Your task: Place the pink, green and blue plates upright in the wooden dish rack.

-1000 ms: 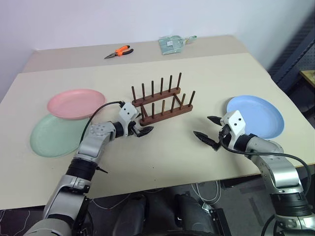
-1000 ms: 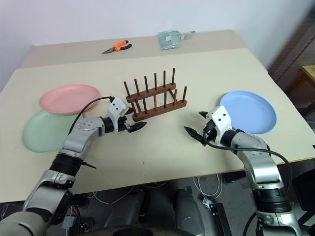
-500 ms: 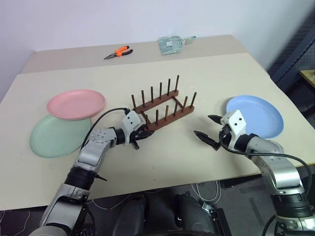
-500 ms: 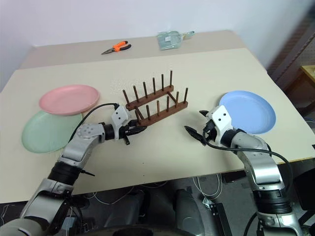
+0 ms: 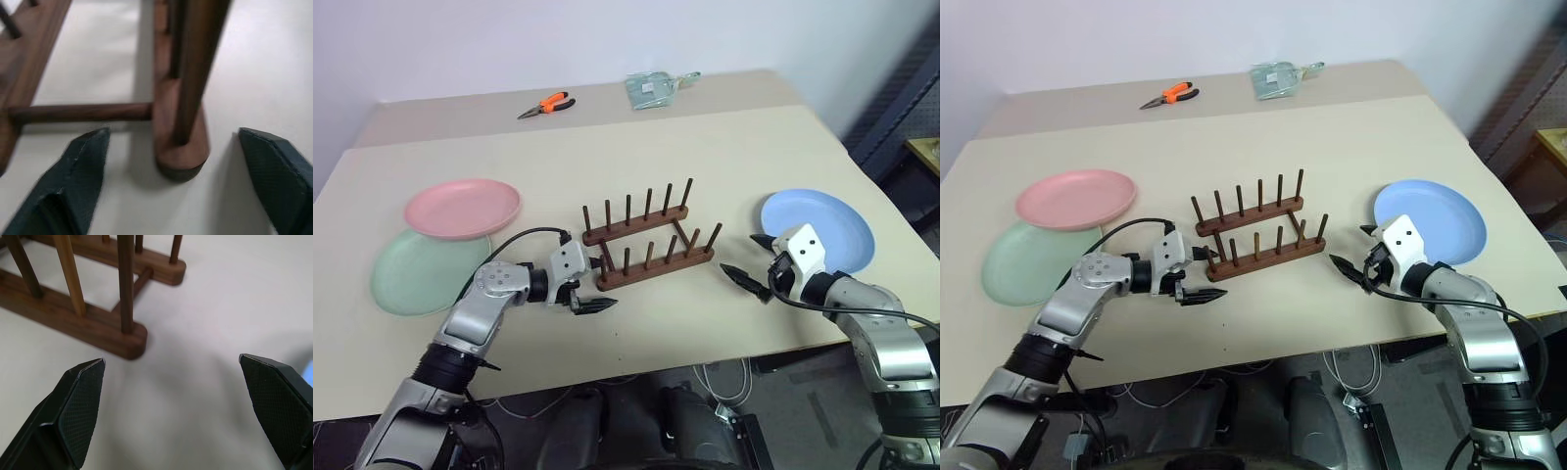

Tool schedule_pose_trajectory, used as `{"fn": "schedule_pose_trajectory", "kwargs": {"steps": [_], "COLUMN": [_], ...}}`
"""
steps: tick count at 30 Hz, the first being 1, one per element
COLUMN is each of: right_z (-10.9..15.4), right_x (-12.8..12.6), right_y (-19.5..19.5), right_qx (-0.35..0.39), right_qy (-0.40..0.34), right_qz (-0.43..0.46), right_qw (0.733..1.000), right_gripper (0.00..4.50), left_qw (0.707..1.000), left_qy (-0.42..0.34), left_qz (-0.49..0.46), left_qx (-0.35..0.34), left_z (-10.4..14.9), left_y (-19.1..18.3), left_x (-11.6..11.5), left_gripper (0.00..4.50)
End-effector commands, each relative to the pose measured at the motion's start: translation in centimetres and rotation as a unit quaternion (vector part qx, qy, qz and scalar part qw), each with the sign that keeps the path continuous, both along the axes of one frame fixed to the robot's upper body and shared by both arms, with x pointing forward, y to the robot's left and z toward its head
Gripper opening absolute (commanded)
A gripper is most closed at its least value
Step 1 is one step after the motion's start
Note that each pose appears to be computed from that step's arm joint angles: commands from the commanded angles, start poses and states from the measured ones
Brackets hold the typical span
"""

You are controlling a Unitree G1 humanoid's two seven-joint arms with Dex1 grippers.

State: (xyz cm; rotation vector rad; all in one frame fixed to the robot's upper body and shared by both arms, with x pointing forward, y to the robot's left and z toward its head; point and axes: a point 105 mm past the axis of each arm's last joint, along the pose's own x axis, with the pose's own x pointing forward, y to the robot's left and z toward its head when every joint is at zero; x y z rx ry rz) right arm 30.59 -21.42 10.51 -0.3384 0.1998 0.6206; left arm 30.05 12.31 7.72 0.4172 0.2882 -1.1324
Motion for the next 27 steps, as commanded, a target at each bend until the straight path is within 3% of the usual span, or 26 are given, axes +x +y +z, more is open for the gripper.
{"fn": "schedule_pose_trajectory", "kwargs": {"steps": [1, 4, 8, 10, 14, 17, 21, 24, 27], "right_z": [0.5, -0.2, -0.6, -0.8, -1.8, -2.3, -2.3, -2.0, -1.6], "right_x": [-0.4, -0.9, -0.8, -0.7, 0.0, 1.3, 2.6, 4.9, 6.0], "right_y": [0.3, 1.2, 3.4, 4.0, 5.2, 6.0, 6.5, 6.2, 6.4], "right_qx": [-0.019, -0.024, -0.011, -0.009, -0.018, -0.033, -0.041, -0.056, -0.055], "right_qy": [-0.009, 0.004, 0.009, 0.008, 0.016, 0.000, -0.018, -0.042, -0.054], "right_qz": [0.024, 0.048, 0.076, 0.080, 0.080, 0.063, 0.049, 0.008, -0.001], "right_qw": [0.999, 0.999, 0.997, 0.997, 0.997, 0.997, 0.998, 0.998, 0.997], "right_gripper": [3.72, 2.19, 0.14, 0.00, 0.00, 0.00, 0.00, 0.00, 0.00], "left_qw": [0.997, 0.994, 0.993, 0.993, 0.991, 0.982, 0.977, 0.962, 0.955], "left_qy": [0.059, 0.084, 0.096, 0.099, 0.089, 0.060, 0.031, 0.004, -0.007], "left_qz": [0.053, 0.069, 0.059, 0.057, 0.091, 0.170, 0.205, 0.268, 0.291], "left_qx": [0.024, 0.006, -0.027, -0.033, -0.044, -0.056, -0.050, -0.052, -0.056], "left_z": [-1.4, -1.2, -0.8, -0.8, -1.5, -1.9, -2.2, -2.4, -2.4], "left_y": [3.0, 3.5, 1.3, 0.6, -1.3, -1.8, -1.6, -0.7, -0.4], "left_x": [-1.7, -3.4, -4.9, -5.0, -4.1, -1.7, -0.3, 2.4, 3.7], "left_gripper": [4.26, 3.13, 1.11, 0.17, 0.08, 0.08, 0.08, 0.08, 0.08]}}
